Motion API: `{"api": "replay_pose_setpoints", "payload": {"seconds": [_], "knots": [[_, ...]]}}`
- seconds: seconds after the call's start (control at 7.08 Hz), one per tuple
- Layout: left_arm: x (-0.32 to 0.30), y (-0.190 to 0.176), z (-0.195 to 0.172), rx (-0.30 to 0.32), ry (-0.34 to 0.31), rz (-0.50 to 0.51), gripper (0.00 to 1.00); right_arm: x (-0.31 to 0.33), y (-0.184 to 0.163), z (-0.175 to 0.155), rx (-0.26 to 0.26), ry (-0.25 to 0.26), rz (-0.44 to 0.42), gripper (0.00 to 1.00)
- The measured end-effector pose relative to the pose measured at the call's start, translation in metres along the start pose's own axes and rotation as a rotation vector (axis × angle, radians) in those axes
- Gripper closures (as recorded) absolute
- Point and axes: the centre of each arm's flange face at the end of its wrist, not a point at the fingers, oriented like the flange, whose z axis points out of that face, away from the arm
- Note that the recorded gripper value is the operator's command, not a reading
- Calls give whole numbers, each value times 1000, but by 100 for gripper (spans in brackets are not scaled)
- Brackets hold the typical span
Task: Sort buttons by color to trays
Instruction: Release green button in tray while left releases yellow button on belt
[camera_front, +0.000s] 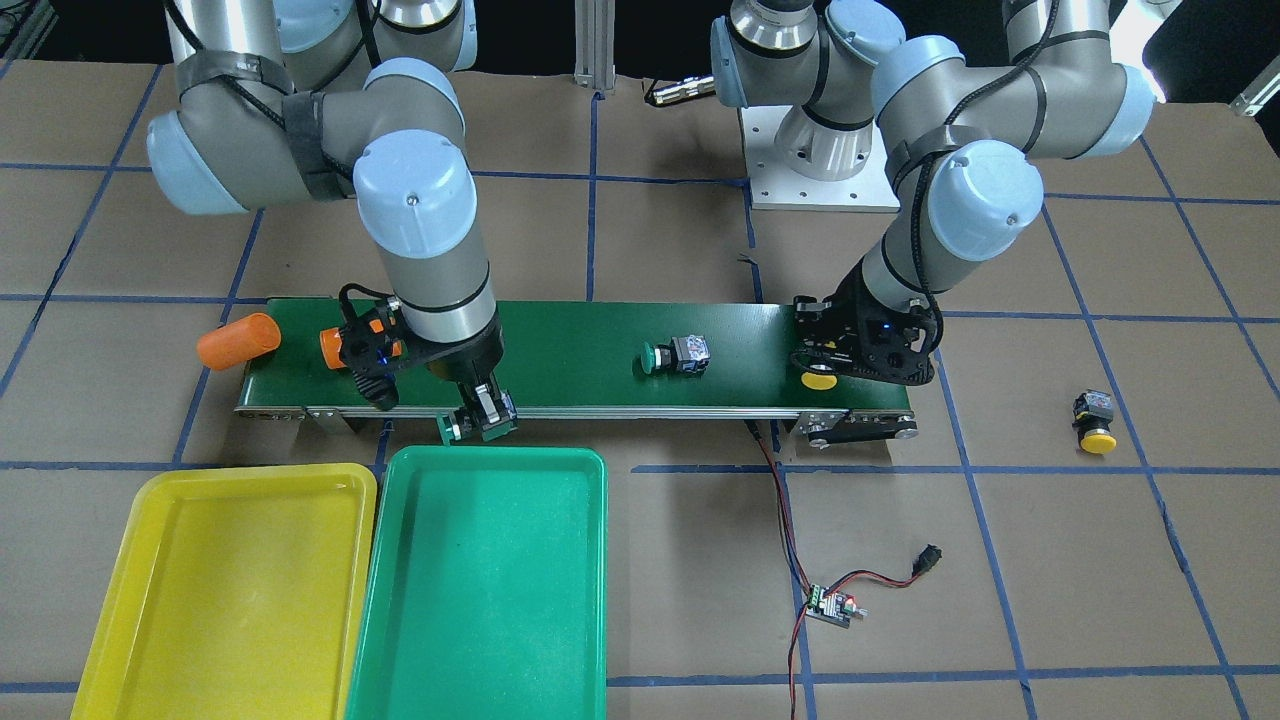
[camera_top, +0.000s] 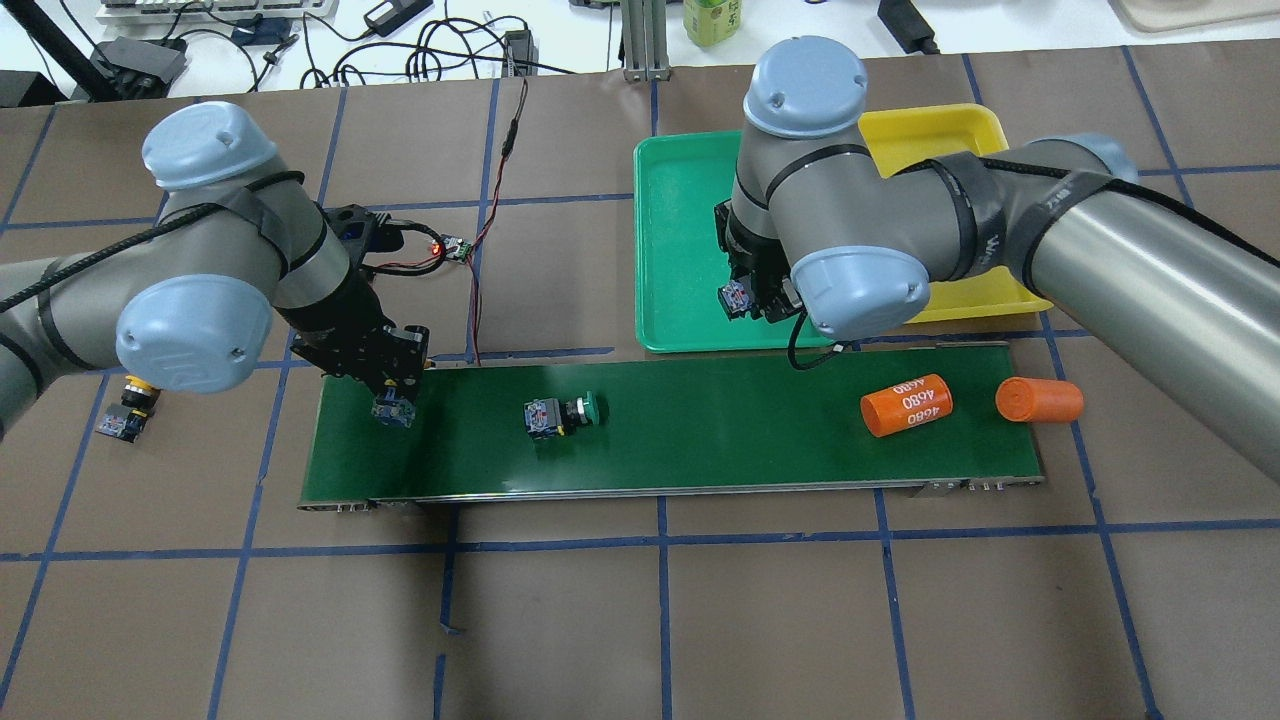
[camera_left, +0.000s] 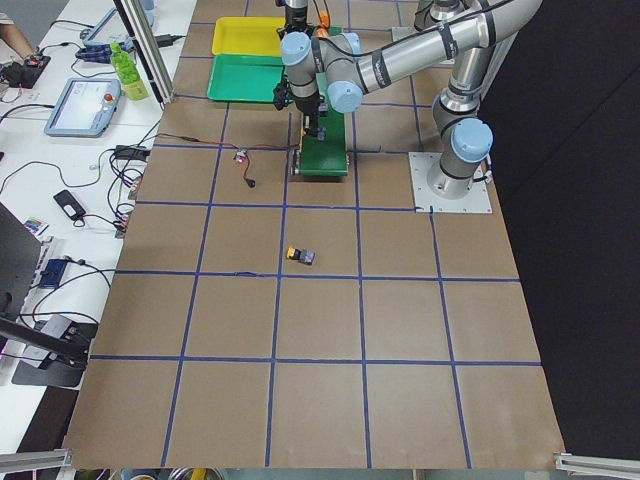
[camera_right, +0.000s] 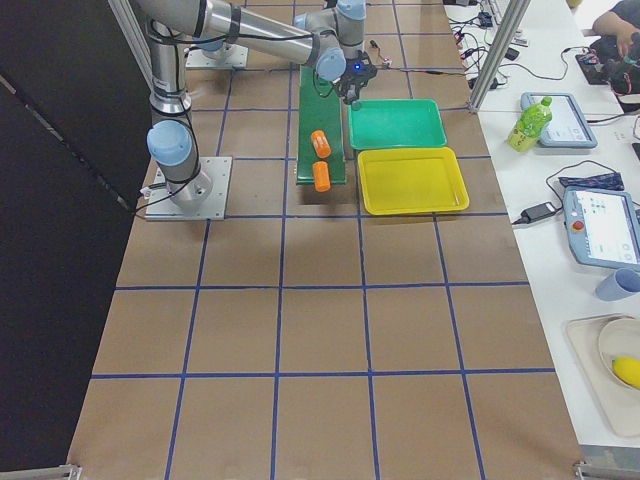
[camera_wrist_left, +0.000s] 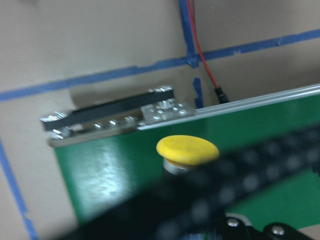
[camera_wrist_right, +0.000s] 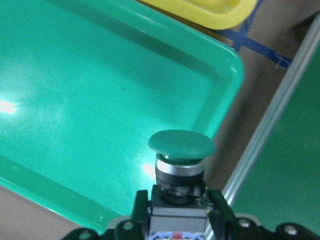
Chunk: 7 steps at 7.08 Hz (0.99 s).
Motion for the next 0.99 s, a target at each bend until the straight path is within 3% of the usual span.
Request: {"api": "replay_pose_setpoints", "payload": {"seconds": [0.28,0.42,0.56,0.85,0.99], "knots": [[11,-4,14,20,-11,-36,0,-45,-13,43,12,-21,-20,100],[9,-3,11,34,-20,-39,0,-55,-17,67,28,-21,-23,59],[-3,-6,-3,50,-37,-57,0,-58,-21,80,45,-17,-22,1],[-67,-26,-39,51,-75,-100,0,-56,-34,88,103,0,-16,0],[-113,-40,-53,56,-84,-74,0,-54,-39,84,118,1,-13,0]]}}
